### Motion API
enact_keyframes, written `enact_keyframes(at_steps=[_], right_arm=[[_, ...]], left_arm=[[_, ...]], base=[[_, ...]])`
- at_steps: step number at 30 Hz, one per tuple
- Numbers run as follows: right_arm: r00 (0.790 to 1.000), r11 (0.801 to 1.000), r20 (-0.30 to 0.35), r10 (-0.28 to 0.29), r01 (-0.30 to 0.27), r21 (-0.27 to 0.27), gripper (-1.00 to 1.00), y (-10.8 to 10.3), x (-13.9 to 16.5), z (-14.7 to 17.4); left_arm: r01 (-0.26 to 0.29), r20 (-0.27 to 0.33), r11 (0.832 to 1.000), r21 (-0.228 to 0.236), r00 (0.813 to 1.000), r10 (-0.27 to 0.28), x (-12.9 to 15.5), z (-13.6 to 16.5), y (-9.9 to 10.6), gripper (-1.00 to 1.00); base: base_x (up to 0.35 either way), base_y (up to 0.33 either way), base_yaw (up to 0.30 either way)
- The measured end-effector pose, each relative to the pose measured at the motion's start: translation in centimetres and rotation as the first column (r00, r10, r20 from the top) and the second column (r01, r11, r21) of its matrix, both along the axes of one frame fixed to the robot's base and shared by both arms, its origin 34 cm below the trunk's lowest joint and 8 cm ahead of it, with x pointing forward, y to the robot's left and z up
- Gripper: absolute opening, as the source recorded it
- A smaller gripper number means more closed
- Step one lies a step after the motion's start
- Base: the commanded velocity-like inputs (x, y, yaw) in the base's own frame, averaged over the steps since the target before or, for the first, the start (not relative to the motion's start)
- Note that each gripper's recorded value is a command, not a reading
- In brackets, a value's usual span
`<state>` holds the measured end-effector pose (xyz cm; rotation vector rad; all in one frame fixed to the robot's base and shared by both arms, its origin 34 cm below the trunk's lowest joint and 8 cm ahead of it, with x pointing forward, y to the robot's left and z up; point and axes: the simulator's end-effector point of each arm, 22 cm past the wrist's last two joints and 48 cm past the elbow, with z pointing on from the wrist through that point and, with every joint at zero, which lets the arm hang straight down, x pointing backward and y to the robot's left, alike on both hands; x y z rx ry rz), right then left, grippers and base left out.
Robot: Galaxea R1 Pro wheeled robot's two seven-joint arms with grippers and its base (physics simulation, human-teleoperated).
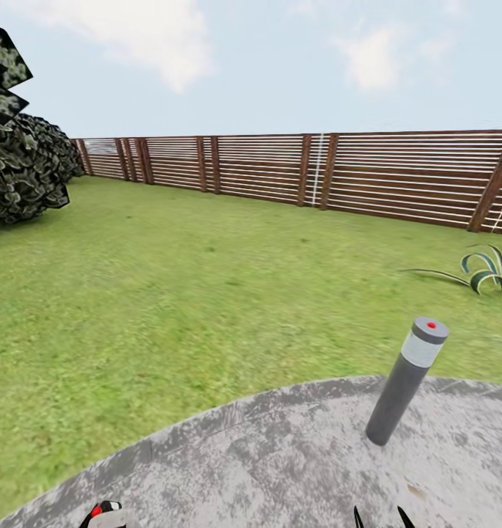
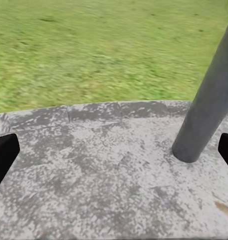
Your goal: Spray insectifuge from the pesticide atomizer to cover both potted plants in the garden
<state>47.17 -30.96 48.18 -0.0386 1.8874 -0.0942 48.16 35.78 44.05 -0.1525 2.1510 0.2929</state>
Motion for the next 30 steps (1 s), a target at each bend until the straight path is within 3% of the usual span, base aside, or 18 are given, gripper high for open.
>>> enact_keyframes(at_steps=[15,30], right_arm=[[1.000,1.000,0.000,0.001,-0.001,0.001,1.00,0.04,0.00,0.01],[1.000,1.000,-0.003,0.002,-0.002,0.002,1.00,0.13,-0.01,-0.07]], left_arm=[[0.001,-0.001,1.000,0.000,1.000,-0.001,-0.06,-0.02,-0.06,-1.00],[0.003,-0.002,1.000,0.000,1.000,-0.003,-0.05,-0.05,-0.08,-1.00]], base=[[0.209,0.272,-0.263],[0.061,0.025,-0.264]])
